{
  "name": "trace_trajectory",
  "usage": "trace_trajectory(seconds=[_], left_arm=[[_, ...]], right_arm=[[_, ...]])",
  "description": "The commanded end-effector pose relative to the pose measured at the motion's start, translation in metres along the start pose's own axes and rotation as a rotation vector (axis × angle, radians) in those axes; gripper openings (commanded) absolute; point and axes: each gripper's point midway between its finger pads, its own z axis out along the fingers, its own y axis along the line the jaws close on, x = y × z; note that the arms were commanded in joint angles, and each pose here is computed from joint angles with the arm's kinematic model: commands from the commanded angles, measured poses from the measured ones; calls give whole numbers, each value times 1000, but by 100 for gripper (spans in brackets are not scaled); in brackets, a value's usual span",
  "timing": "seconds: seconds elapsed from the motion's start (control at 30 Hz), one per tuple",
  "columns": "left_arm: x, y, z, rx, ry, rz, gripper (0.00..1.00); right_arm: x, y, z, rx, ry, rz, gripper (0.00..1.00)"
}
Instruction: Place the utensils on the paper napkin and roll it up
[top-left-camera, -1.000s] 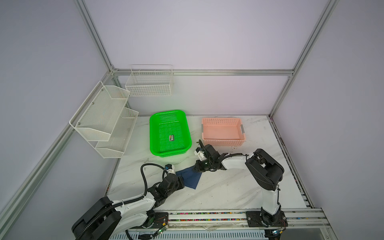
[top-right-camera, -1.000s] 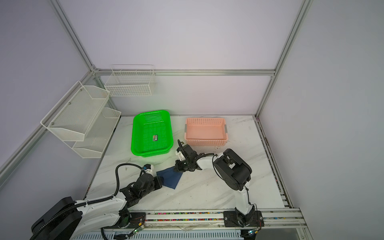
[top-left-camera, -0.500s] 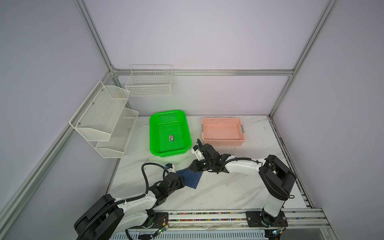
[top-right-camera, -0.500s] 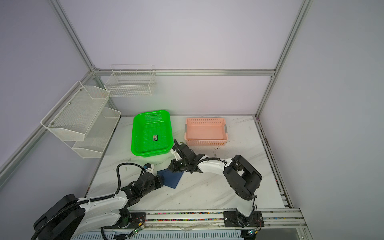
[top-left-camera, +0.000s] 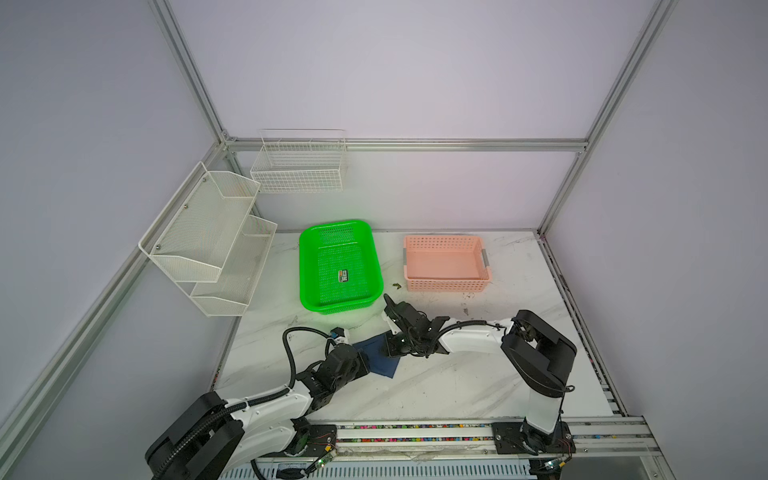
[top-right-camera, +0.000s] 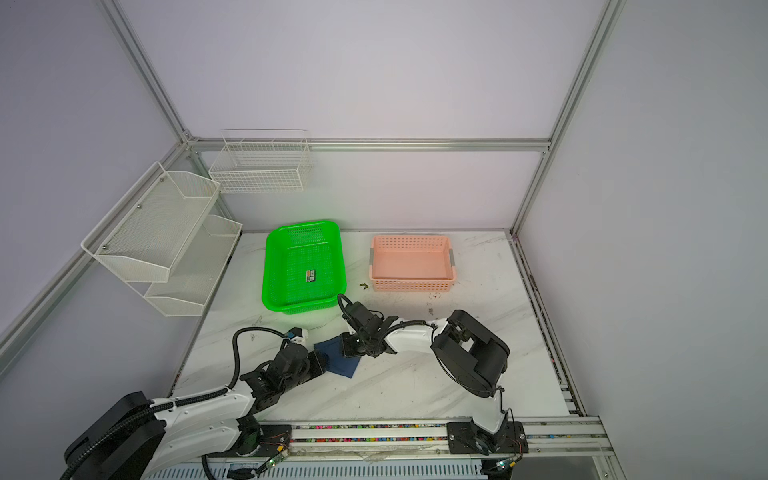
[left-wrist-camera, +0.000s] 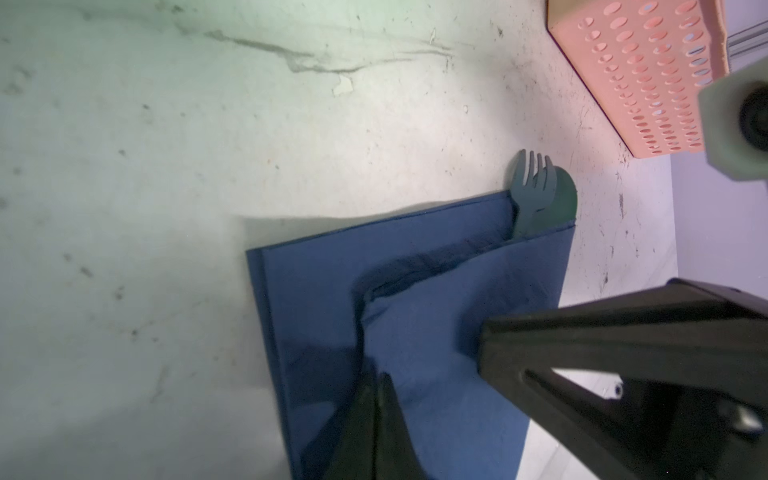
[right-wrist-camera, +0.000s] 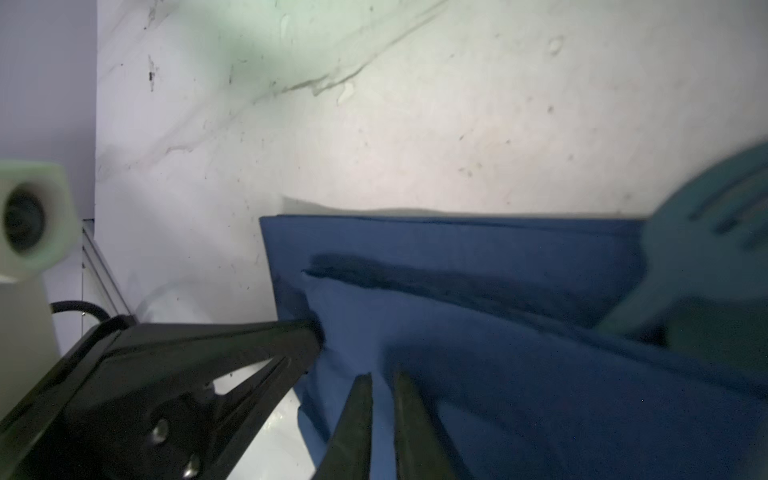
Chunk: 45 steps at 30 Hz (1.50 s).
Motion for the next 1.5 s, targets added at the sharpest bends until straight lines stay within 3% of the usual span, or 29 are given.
trace_trajectory(seconds=[0.0, 0.33, 0.47, 0.6, 0.7, 0.93, 1.13, 1.47], left_arm=[[10, 6, -4, -33, 63, -18, 0], [-1, -5, -17, 2, 23, -39, 1], [-28, -8, -36, -42, -80, -8, 16], [-48, -8, -48, -33, -141, -28, 44], [-54, -1, -45, -58, -127, -54, 51], [-65, -5, -30, -46, -104, -68, 52], [-58, 9, -24, -123, -57, -74, 50], [-40, 17, -19, -185, 51, -72, 39]], right_arm=[[9, -15, 8, 115, 20, -20, 15], [28, -29, 10, 219, 55, -40, 10], [38, -32, 12, 224, 74, -45, 9], [46, -33, 11, 215, 85, -49, 8], [49, -31, 10, 200, 87, -55, 8], [57, -25, 13, 174, 105, -84, 7], [56, -25, 12, 185, 105, -94, 7], [53, -26, 14, 201, 105, -109, 5]])
